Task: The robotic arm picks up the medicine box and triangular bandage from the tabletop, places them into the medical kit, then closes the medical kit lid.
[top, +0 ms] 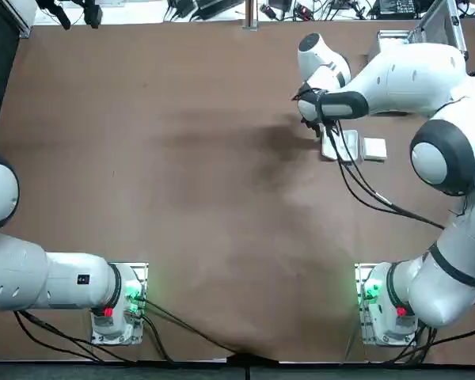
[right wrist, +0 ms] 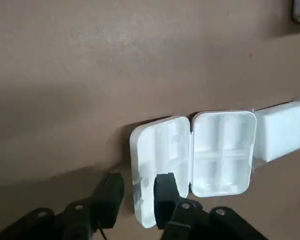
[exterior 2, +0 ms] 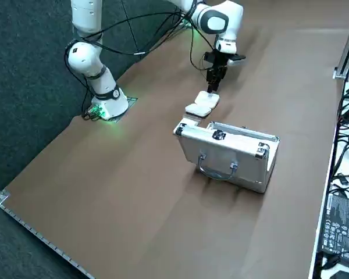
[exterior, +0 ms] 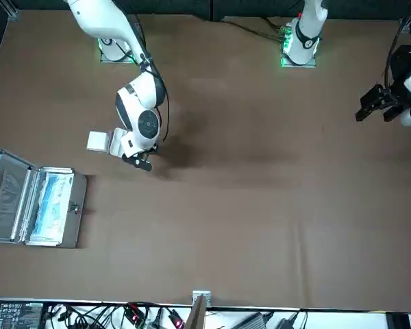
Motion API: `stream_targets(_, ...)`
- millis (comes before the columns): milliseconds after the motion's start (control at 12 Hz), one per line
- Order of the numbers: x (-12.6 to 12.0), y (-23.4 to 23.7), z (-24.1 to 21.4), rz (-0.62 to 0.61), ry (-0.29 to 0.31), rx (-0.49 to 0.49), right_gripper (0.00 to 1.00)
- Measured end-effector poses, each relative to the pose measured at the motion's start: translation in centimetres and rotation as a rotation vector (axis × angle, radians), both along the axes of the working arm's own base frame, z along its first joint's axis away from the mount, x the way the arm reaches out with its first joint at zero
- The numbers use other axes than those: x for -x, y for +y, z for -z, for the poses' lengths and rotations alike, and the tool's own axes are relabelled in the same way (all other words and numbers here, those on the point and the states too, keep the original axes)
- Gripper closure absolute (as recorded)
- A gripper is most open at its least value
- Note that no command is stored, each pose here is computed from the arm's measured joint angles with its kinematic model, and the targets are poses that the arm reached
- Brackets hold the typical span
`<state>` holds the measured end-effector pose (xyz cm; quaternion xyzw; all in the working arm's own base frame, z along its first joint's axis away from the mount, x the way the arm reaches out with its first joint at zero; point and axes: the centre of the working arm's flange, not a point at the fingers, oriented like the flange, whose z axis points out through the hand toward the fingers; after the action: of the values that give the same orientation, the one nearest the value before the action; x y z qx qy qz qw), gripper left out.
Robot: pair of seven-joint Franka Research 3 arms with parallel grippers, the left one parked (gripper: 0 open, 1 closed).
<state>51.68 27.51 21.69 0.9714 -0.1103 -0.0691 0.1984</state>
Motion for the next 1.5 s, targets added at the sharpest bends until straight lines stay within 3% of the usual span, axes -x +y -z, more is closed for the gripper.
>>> stream_targets(83,0.0,0.0,0.1,0.0,0.002,0.001,0.6)
stream_targets(250,0.0,-0.1,0.2,0.001,0.002,0.002,0.86)
stream_targets(417,-0.1,0.0,0.1,0.002,0.0,0.002,0.91)
stream_targets(500,-0.2,0.0,-0.1,0.005,-0.001,0.004,0.99)
stream_targets(833,-1.5,0.1,-3.6,0.034,0.001,0.035,0.99)
stream_targets(1083,-3.0,-0.4,-9.7,0.07,-0.024,0.051,0.99)
stream_targets(1167,-3.6,-1.4,-14.1,0.074,-0.027,0.059,0.99)
stream_targets(1500,-4.6,-4.0,-20.0,0.011,-0.014,0.145,0.99)
